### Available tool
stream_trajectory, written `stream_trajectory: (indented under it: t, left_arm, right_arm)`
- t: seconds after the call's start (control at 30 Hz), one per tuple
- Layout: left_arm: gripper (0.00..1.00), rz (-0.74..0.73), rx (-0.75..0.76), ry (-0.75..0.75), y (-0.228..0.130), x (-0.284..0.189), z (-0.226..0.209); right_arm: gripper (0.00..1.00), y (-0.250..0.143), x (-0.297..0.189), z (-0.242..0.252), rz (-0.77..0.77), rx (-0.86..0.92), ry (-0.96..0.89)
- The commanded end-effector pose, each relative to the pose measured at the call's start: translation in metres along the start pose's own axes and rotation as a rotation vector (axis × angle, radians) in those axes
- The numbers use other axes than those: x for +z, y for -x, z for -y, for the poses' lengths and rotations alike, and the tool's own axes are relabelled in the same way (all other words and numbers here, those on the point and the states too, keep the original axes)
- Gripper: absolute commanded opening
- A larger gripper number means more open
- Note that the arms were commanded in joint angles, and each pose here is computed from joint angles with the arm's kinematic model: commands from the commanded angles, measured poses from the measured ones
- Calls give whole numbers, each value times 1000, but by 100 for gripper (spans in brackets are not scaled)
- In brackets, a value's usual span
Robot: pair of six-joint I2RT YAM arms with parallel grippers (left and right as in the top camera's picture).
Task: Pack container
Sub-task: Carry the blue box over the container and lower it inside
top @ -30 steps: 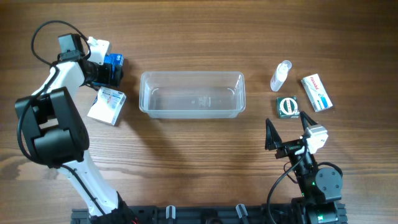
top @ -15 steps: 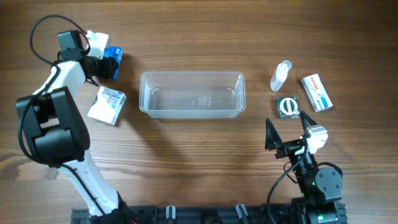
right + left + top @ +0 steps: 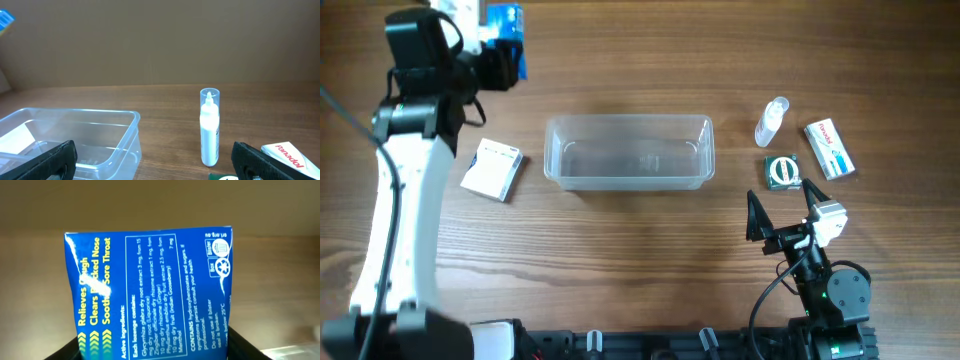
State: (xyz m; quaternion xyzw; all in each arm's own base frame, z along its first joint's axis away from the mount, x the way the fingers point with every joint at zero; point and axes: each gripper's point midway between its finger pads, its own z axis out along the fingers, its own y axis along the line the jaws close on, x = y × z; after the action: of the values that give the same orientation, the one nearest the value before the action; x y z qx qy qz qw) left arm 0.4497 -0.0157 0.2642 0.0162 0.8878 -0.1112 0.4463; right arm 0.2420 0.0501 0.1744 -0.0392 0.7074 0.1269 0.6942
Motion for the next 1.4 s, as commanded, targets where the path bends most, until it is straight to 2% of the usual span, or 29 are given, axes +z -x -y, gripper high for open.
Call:
stream_trajectory:
  t: [0.0,0.07,0.17,0.47,0.6,0.73,0.93,1.13,1.23,1.37]
  left_arm:
    - [52,-118,-165,-47,-28,-16,33]
    - [58,-231,-159,-66,-56,-14,49]
    - [59,-337,-126,-95,-83,-5,73]
    - [58,-461,32,33,-132,33,108]
    - [58,-510,1,149,-160,47,101]
    - [60,-517,-50,171,-176,56,96]
    - [61,-554,-46,185,-207,61,87]
    - [61,-543,-54,188,-220,68,79]
    - [61,-527,-34,239,-219,68,70]
    - [69,-518,-9,265,-217,68,64]
  right_arm:
    - [100,1,0,-1,5,-18,11]
    - [100,1,0,-1,5,-18,11]
    - [100,1,0,-1,5,-18,11]
    - [100,1,0,-1,5,-18,11]
    - [100,1,0,-1,5,-18,11]
    - [100,1,0,-1,5,-18,11]
    - [100,1,0,-1,5,-18,11]
    - [100,1,0,-1,5,-18,11]
    - [100,1,0,-1,5,-18,11]
    - [100,1,0,-1,5,-18,11]
